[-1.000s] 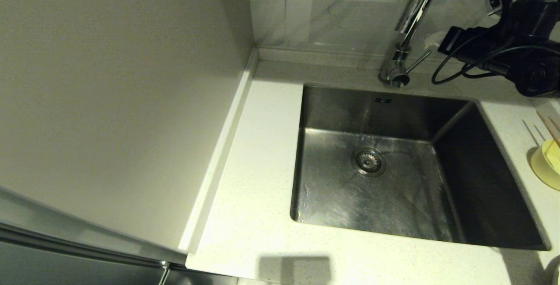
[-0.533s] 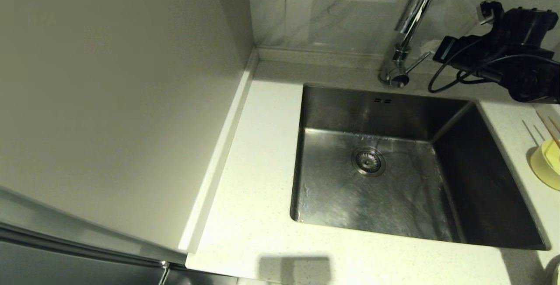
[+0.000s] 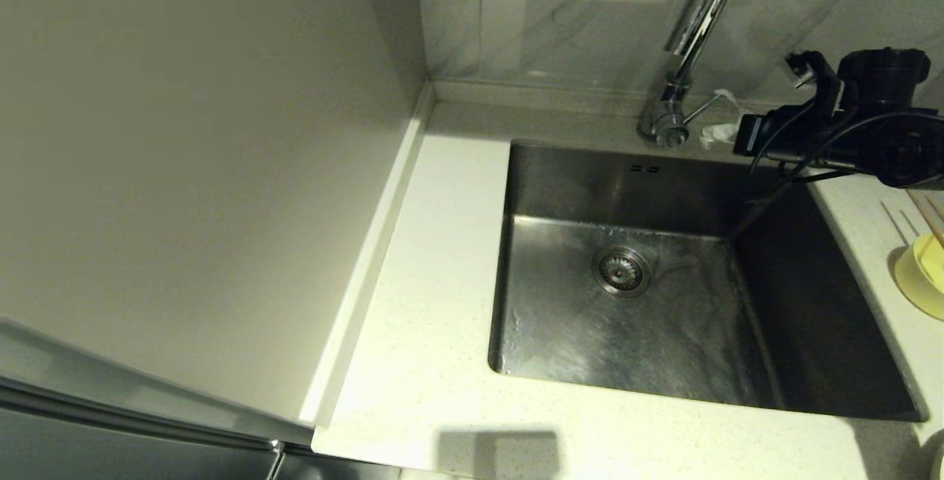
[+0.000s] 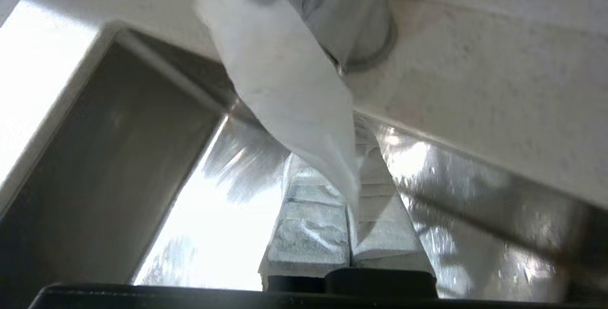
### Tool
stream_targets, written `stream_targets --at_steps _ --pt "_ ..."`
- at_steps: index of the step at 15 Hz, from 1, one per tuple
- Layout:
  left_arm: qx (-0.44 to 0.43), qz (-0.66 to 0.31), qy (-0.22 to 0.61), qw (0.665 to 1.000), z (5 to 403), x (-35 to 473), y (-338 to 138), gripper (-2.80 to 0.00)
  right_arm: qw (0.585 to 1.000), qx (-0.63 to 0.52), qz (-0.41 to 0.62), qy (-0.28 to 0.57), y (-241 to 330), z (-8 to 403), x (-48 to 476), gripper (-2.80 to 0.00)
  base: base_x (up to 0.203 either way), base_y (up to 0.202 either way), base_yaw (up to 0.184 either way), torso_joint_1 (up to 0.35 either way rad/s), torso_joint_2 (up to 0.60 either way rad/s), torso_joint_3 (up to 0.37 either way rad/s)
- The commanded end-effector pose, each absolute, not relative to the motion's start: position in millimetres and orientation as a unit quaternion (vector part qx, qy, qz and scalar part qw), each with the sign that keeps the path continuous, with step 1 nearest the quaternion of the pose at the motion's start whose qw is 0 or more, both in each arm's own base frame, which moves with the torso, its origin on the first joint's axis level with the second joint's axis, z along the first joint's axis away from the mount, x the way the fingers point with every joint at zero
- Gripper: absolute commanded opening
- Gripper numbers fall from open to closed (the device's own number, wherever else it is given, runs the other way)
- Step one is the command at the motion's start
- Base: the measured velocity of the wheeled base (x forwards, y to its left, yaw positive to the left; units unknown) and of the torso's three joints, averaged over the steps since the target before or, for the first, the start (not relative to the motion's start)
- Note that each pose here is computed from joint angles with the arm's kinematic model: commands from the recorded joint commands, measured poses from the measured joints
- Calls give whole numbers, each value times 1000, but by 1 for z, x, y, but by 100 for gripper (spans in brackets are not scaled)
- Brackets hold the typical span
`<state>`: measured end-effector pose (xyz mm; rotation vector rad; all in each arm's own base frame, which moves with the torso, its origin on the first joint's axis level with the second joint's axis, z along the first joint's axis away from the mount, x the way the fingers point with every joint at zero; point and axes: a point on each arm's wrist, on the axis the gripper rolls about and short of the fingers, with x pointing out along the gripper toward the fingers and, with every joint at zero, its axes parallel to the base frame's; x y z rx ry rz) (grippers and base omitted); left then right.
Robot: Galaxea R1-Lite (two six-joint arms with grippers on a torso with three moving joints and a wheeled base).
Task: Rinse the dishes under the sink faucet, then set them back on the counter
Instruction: Turn on the faucet
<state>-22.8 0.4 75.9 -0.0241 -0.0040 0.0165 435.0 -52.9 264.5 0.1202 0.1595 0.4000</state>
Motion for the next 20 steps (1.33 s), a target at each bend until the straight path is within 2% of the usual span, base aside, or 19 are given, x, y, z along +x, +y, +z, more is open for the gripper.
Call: stream_targets --at_steps 1,10,15,20 --pt "-12 8 -3 1000 76 -23 0 -280 975 56 202 68 -52 276 426 -280 0 0 0 0 0 0" --pt "-12 8 -3 1000 76 -23 0 -280 984 31 174 18 -54 288 432 -280 0 0 0 0 0 0" --pt "-12 8 -3 1000 76 -23 0 -280 989 9 142 -43 -56 296 439 -280 0 0 0 0 0 0" --pt "-12 8 -3 1000 76 -23 0 -280 987 32 145 -61 -56 300 444 -280 0 0 0 0 0 0"
